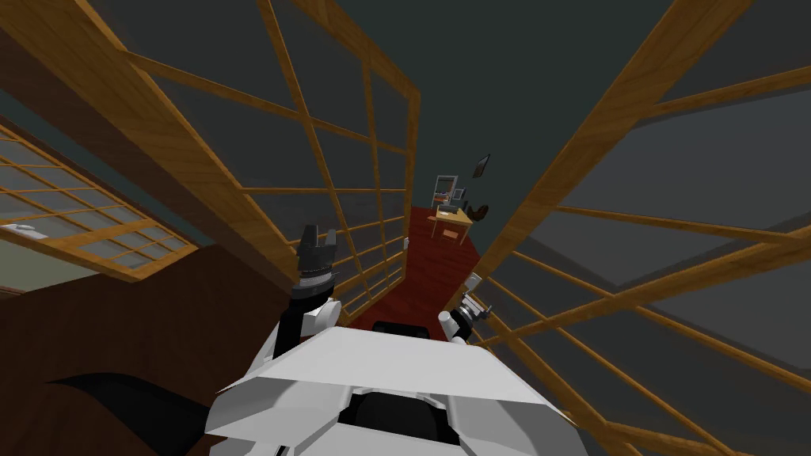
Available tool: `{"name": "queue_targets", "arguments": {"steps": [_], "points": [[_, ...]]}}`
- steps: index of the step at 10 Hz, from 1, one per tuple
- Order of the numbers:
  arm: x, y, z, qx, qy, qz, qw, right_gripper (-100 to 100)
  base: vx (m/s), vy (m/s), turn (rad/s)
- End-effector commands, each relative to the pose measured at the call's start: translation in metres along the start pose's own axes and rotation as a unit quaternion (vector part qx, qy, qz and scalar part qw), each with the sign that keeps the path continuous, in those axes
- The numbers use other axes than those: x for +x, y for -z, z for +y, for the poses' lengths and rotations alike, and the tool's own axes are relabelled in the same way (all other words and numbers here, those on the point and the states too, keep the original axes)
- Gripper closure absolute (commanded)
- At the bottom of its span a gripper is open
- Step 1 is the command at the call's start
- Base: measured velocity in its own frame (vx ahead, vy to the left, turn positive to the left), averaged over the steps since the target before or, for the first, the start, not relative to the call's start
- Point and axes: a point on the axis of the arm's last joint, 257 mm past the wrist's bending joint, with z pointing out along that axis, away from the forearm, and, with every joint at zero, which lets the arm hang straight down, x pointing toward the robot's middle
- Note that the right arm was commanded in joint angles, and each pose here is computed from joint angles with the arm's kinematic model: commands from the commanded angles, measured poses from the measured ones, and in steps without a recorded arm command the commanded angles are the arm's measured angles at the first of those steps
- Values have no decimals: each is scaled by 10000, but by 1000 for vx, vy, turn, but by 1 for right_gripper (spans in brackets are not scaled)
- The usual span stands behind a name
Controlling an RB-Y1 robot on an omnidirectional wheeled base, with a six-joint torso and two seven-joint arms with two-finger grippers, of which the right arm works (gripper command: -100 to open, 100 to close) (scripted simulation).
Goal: Push the door open
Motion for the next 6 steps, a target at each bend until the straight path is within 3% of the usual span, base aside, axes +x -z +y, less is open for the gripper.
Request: {"name": "queue_targets", "arguments": {"steps": [1,3,6], "points": [[-41,10,11,-90,-214,-104,9997,-100,-13,22,174],[-95,36,14,-206,-485,-244,9983,-100,-10,24,164],[-192,98,10,-414,-951,-484,9934,-100,-3,33,188]]}}
